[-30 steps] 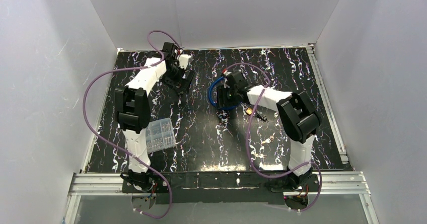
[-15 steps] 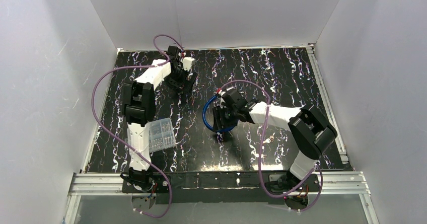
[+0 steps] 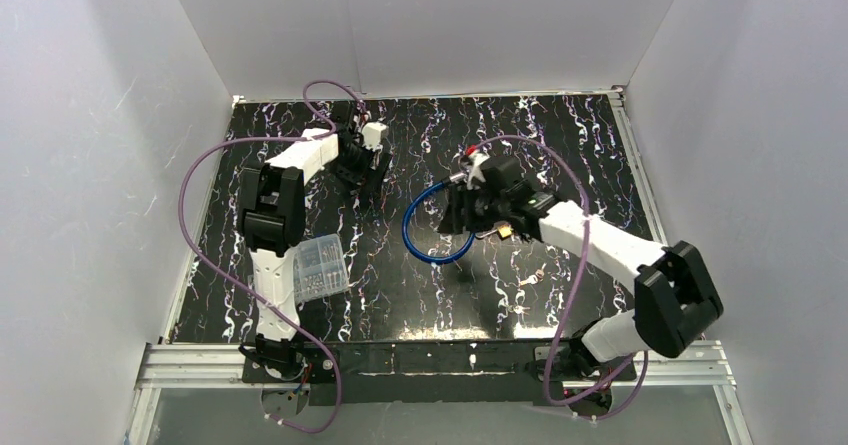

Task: Unlock with the key
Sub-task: Move the lock to the center of the board, then adjust the lock at the center of the board.

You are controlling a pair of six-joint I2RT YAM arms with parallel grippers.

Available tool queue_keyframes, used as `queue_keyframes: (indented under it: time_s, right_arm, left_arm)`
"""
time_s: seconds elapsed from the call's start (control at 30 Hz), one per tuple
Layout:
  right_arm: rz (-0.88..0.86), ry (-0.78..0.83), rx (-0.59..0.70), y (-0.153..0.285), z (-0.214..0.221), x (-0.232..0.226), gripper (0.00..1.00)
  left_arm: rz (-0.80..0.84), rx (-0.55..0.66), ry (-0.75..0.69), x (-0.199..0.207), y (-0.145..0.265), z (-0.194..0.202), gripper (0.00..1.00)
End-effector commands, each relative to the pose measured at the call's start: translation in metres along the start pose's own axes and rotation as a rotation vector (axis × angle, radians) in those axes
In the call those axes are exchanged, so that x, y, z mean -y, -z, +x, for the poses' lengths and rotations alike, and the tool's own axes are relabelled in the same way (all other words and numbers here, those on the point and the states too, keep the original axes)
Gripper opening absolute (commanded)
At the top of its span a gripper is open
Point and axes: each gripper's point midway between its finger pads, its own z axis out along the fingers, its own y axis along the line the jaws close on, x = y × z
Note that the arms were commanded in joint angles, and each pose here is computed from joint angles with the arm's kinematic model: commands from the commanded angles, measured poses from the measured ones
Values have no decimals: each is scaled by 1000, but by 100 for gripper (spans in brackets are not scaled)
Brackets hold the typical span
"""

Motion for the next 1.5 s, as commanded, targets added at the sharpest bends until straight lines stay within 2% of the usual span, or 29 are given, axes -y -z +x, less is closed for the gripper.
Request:
queue_keyframes:
  time_s: [0.0, 0.37, 0.57, 0.67, 0.8, 0.9, 1.1, 1.2, 1.47]
  right_arm:
    - [72, -174, 80, 31, -17, 45, 57]
    - [280, -326, 78, 47, 27, 106, 43]
    - [317, -350, 52, 39, 38, 122, 37]
    - [321, -357, 44, 34, 39, 127, 38]
    - [333, -364, 31, 26, 32, 133, 39]
    - [344, -367, 22, 20, 25, 138, 39]
    - [397, -372, 48, 7, 4, 159, 39]
    - [422, -383, 60, 3, -6, 170, 39]
    - [441, -393, 95, 0, -23, 179, 40]
  left_arm:
    - [75, -56, 25, 26, -1, 28, 91]
    - [132, -93, -57, 83, 17, 57, 90]
    - [168, -97, -43, 115, 38, 90, 90]
    - [205, -90, -14, 129, 48, 97, 90]
    - [263, -56, 5, 144, 74, 91, 93]
    - [264, -21, -17, 149, 102, 75, 98]
    - [318, 73, -54, 167, 171, 42, 98]
    - [375, 62, -84, 179, 198, 40, 98]
    - [302, 94, -166, 170, 222, 51, 98]
